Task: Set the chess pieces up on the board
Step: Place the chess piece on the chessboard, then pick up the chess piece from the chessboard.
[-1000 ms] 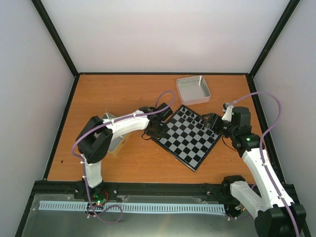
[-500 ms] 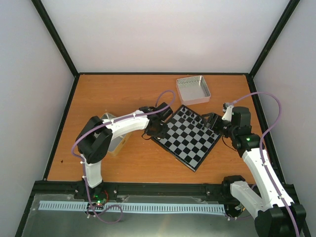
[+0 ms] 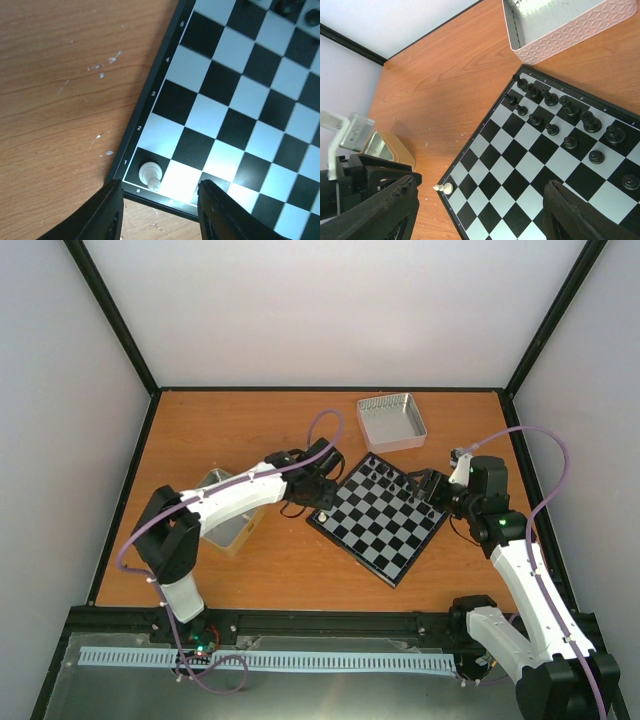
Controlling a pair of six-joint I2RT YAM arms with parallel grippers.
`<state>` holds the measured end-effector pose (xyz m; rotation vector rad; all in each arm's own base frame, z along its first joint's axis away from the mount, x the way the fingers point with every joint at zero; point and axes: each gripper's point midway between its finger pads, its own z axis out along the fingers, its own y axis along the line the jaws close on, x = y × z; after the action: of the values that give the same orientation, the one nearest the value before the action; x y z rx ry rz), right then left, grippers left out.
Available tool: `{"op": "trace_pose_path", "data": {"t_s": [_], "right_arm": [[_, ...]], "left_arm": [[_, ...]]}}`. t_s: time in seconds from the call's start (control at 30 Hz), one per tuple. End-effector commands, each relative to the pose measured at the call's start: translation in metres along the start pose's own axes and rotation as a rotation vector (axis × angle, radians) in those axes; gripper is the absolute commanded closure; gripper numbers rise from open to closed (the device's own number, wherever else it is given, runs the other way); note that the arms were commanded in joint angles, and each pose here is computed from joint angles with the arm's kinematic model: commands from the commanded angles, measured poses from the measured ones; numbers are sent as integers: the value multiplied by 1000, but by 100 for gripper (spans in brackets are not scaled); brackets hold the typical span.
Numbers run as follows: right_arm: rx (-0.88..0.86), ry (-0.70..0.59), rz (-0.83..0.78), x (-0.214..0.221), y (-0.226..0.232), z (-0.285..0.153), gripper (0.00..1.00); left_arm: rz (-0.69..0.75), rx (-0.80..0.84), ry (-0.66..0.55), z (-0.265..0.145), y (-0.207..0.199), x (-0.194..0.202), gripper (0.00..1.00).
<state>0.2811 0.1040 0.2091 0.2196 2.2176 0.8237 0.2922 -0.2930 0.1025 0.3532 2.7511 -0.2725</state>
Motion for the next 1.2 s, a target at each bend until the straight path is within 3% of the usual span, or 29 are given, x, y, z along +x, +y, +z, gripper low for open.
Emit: {"op": "trace_pose_path", "data": {"t_s": [0.0, 0.2, 0.47, 0.8, 1.0, 1.17], "right_arm": [[-27, -9, -26, -3, 9, -2, 32], [-29, -12, -28, -4, 9, -2, 32], [-25, -13, -29, -4, 9, -2, 32], [-21, -19, -31, -6, 8, -2, 32], [-16, -14, -27, -4, 6, 0, 32], [-13, -11, -25, -3, 5, 0, 32]], "left_arm": [[-21, 61, -54, -12, -8, -10, 57], [-3, 24, 57, 19, -3, 11, 65], [0, -22, 82, 34, 5, 15, 67], [9, 3, 114, 37, 1, 22, 99], [72, 96, 109, 23, -24, 26, 99], [67, 51, 129, 25, -23, 36, 99]]}}
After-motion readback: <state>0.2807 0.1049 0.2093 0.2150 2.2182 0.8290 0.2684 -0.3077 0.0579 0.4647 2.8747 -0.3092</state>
